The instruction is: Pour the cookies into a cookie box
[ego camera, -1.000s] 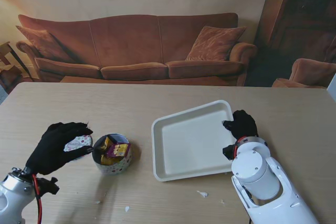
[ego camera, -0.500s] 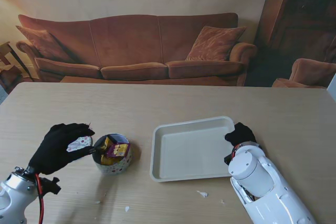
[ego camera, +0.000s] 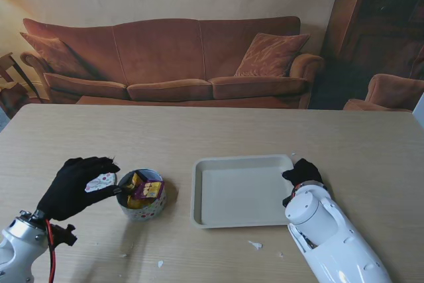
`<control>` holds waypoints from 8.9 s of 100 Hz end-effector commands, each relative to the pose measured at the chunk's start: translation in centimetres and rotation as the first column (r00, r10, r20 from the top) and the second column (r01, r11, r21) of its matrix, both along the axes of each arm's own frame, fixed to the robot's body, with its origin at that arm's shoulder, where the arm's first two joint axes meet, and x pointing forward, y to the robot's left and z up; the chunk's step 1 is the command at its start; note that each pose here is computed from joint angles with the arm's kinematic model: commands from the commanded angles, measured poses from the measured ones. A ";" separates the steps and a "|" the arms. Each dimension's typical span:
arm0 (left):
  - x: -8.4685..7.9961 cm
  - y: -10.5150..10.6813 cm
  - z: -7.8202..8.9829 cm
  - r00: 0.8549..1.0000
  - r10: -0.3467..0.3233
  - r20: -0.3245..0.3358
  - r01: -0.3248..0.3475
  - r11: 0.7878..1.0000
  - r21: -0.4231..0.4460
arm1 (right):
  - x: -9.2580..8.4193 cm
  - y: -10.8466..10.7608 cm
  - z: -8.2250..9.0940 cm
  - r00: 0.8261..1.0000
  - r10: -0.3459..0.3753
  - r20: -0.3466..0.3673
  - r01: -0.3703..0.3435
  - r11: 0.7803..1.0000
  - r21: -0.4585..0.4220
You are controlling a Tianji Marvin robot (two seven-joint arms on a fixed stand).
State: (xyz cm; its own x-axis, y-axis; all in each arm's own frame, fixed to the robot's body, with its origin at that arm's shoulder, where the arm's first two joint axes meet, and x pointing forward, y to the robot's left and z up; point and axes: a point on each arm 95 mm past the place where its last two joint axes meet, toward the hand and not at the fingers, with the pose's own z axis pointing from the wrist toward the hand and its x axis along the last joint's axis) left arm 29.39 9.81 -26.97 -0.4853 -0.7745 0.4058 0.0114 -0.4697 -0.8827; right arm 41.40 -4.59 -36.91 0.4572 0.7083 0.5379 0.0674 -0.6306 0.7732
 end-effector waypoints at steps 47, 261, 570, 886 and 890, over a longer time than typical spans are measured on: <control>0.0 0.0 -0.2 1.000 0.003 -0.012 -0.003 1.000 0.006 | 0.1 0.0 0.4 0.997 0.076 -0.013 -0.077 0.981 -0.176; 13.7 8.1 -4.9 0.879 0.209 -0.428 0.033 0.870 0.492 | -14.0 12.8 8.5 0.509 0.554 0.658 -0.457 0.822 -0.339; 11.5 8.7 -4.2 0.868 0.165 -0.468 0.090 0.875 0.476 | -14.4 12.7 8.6 0.499 0.473 0.726 -0.443 0.859 -0.255; 14.2 -0.1 -6.8 0.929 0.052 -0.365 0.054 0.960 0.275 | -14.2 13.5 7.6 0.514 0.545 0.663 -0.570 0.794 -0.211; 14.1 -0.2 -6.7 0.932 0.043 -0.360 0.061 0.960 0.274 | -14.3 13.5 7.6 0.514 0.545 0.662 -0.568 0.795 -0.213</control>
